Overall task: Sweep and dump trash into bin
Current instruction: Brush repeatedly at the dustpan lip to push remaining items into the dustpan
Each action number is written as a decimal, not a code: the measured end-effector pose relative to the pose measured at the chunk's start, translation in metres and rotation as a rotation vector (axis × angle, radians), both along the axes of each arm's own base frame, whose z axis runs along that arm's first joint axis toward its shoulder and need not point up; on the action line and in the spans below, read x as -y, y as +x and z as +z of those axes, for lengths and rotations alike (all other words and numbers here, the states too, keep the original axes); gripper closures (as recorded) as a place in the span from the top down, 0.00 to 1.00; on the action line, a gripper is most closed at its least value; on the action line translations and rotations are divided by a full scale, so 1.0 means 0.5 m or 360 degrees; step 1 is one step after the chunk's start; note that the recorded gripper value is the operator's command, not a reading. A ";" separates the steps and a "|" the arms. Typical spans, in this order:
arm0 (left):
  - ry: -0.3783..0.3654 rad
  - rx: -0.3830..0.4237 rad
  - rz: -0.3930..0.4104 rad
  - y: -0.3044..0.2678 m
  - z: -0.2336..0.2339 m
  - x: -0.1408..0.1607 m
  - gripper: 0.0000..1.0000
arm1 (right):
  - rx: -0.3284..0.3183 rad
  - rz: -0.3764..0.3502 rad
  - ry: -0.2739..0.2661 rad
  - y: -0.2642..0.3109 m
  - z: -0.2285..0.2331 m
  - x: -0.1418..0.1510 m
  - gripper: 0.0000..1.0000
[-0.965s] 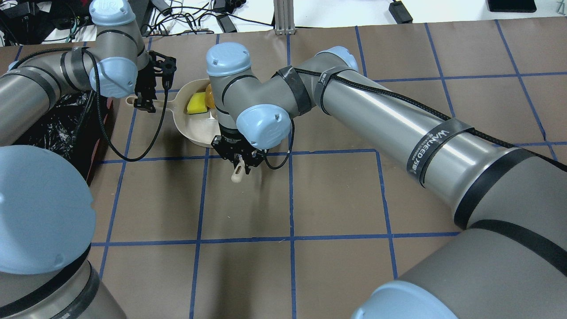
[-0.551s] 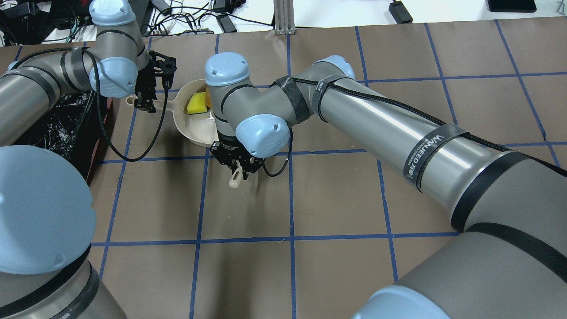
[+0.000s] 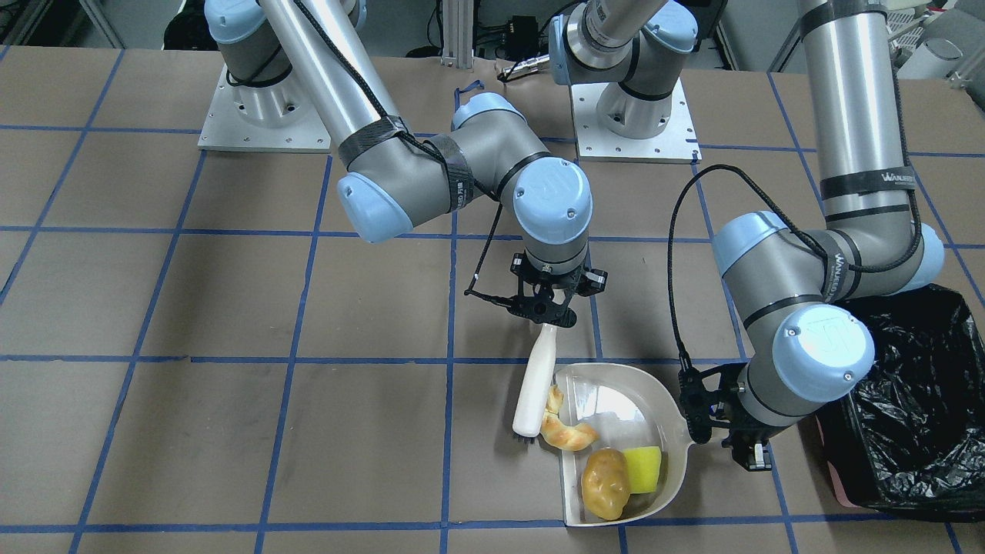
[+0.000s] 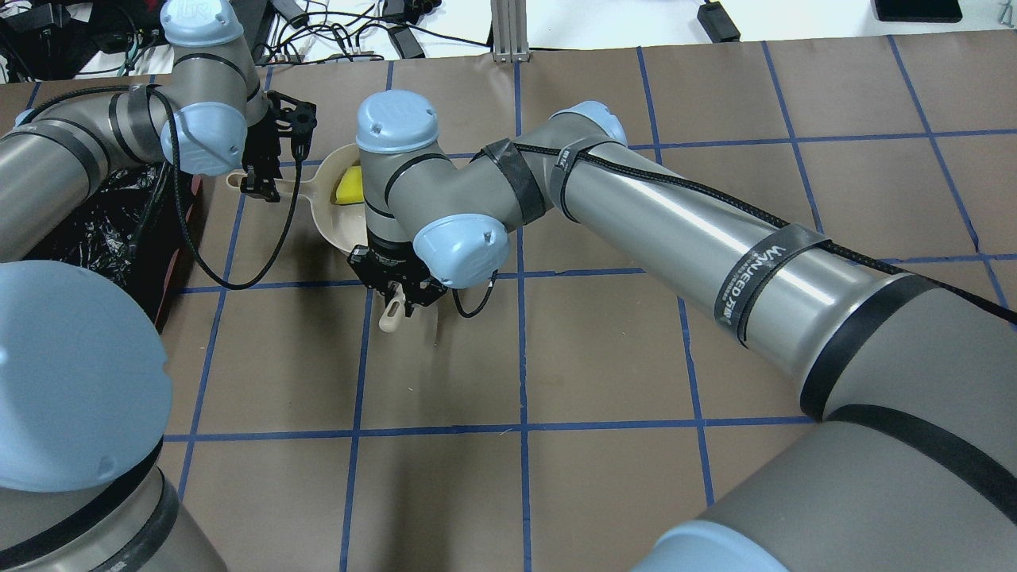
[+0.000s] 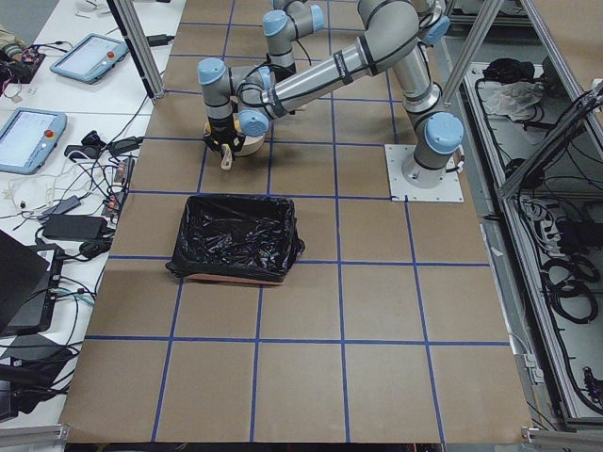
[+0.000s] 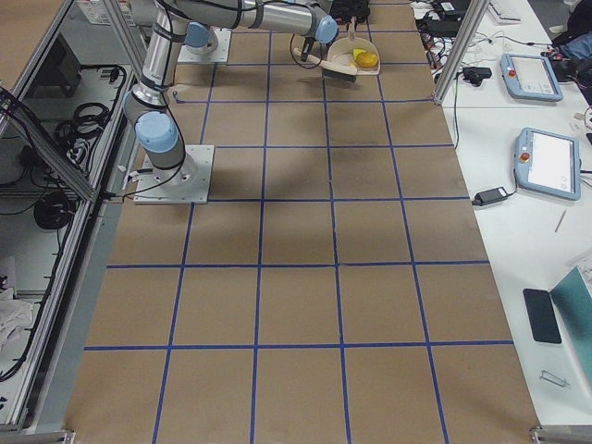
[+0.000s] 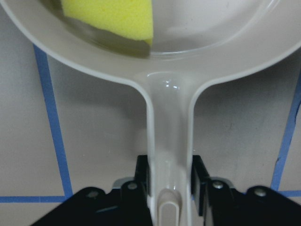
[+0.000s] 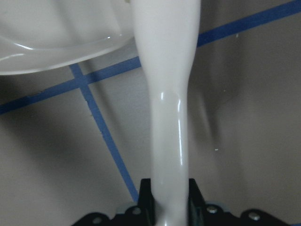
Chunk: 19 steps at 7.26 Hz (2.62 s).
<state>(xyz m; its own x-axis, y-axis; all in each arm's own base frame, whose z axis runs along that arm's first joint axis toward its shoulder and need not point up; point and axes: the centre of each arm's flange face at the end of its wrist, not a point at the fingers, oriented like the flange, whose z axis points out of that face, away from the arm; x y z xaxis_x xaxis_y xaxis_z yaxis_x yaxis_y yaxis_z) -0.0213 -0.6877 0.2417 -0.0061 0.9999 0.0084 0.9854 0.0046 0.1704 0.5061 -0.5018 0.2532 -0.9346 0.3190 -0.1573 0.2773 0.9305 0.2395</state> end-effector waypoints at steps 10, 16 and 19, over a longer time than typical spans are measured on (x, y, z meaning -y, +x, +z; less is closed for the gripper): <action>-0.0005 -0.0003 0.0000 -0.001 0.003 0.000 0.00 | 0.0453 -0.0187 0.0005 0.082 0.072 0.036 0.00; -0.0033 -0.0033 0.0005 0.026 0.029 -0.003 0.00 | 0.0047 -0.0187 0.0124 0.006 0.092 0.009 0.00; -0.0024 -0.0048 0.0005 0.028 0.022 -0.005 0.00 | -0.0048 -0.0173 0.0160 -0.007 0.074 0.004 0.00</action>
